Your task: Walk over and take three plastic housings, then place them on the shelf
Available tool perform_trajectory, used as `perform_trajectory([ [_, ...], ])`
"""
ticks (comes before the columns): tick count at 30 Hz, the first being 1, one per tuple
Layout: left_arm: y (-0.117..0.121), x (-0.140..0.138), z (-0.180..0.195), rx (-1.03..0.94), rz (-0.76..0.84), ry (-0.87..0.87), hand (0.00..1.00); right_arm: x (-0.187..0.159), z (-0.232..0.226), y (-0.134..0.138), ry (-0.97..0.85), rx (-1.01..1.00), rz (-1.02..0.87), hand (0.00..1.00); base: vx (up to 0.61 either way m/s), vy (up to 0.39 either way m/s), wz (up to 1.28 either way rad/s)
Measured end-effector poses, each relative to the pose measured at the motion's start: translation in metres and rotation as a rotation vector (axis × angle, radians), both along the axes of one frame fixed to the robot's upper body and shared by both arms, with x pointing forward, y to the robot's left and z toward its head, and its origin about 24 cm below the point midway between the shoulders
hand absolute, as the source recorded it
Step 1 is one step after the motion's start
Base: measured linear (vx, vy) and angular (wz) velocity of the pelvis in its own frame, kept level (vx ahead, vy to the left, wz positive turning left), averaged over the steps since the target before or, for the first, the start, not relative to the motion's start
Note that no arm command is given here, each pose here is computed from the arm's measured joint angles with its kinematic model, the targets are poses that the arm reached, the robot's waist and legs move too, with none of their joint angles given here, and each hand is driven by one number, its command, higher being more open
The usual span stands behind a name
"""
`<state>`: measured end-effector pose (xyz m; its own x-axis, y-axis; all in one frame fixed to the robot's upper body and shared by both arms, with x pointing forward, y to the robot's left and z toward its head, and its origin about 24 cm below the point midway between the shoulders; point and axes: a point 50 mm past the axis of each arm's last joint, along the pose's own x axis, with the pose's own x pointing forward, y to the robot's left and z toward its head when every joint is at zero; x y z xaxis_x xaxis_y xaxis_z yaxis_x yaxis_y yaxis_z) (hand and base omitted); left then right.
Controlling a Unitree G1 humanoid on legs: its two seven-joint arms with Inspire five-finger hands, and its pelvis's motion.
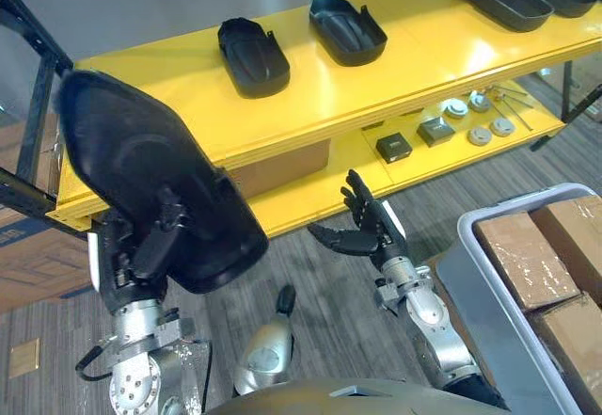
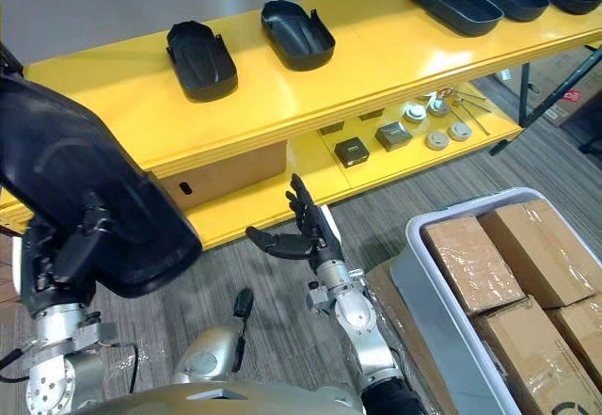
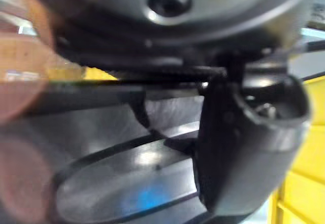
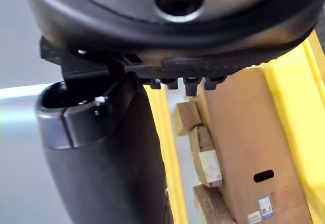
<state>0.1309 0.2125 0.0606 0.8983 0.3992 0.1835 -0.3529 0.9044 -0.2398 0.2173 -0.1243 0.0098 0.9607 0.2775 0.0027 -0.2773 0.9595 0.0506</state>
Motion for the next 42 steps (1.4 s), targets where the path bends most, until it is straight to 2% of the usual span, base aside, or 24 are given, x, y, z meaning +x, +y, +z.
perform_trajectory([
  [8,-0.001,0.001,-0.004,-0.013,0.038,0.042,0.0,0.0,0.004,-0.001,-0.04,0.011,0.008,1.0,-0.06,0.025,-0.12],
  [21,-0.003,0.006,-0.005,-0.042,0.083,0.055,0.0,0.006,0.019,0.024,-0.125,0.014,0.144,1.0,0.02,-0.009,0.28],
  [26,-0.007,0.014,0.001,0.037,-0.028,0.024,0.0,0.007,0.023,0.03,-0.143,0.051,0.085,1.0,0.05,-0.023,1.39],
  [33,0.001,-0.002,-0.007,0.053,0.008,0.093,0.0,0.013,0.038,0.06,-0.209,0.071,0.178,1.0,-0.01,-0.054,-0.13],
  [36,-0.005,0.0,-0.008,0.039,-0.022,0.091,0.0,0.007,0.028,0.053,-0.165,0.065,0.147,1.0,-0.1,-0.022,-0.04],
  [39,-0.016,0.004,-0.008,0.025,-0.088,0.078,0.0,-0.009,0.007,0.033,-0.072,0.041,0.079,1.0,-0.09,-0.023,0.26],
  [42,-0.017,0.004,-0.008,0.022,-0.094,0.081,0.0,-0.015,0.001,0.026,-0.044,0.031,0.051,1.0,-0.04,-0.006,-0.04],
])
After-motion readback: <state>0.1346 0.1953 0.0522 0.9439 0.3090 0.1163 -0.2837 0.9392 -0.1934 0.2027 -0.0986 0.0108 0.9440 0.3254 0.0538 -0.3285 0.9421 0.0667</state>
